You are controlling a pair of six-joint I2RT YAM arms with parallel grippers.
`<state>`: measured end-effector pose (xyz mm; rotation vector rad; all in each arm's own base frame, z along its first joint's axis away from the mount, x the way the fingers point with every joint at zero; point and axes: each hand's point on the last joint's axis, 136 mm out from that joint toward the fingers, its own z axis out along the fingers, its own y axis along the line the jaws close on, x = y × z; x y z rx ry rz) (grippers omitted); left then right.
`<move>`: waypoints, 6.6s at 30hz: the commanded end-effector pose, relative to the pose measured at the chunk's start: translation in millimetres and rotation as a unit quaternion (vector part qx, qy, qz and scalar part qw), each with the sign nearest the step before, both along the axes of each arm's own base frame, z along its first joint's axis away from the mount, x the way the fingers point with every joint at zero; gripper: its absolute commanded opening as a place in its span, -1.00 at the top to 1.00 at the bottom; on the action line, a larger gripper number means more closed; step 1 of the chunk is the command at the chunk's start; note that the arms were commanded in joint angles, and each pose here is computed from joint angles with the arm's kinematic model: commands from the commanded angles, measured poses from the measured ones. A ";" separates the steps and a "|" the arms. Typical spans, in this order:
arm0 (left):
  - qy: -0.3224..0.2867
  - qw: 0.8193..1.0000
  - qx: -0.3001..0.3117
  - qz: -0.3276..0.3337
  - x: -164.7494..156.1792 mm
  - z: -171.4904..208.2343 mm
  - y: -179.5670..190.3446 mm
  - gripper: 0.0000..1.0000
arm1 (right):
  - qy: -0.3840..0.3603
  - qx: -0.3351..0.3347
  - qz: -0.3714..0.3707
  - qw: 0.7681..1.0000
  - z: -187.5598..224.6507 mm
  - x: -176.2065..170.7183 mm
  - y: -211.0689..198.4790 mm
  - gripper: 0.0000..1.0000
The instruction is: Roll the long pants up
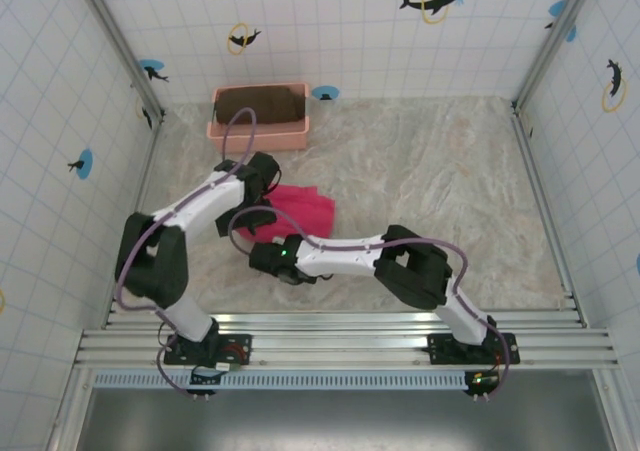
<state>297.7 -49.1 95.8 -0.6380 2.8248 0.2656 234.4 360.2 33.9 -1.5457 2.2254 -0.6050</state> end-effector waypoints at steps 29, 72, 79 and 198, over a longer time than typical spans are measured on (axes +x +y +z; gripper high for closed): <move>-0.369 0.846 -0.373 0.092 24.7 22.3 -28.7 -0.95 | 0.250 0.021 -0.119 0.961 -63.4 -35.8 -61.7 1.00; -0.139 0.917 -0.371 0.045 67.0 -91.5 -83.3 1.00 | 0.244 0.090 -0.080 0.962 -19.8 -12.4 -25.0 -0.18; -0.011 0.957 -0.285 0.059 38.3 -85.9 -68.7 1.00 | 0.135 0.141 -0.088 0.977 50.5 11.9 -39.2 -0.98; -0.229 0.874 -0.426 -0.050 66.7 -1.2 -117.5 -0.89 | 0.286 0.147 -0.158 0.934 -56.4 -19.2 -60.0 1.00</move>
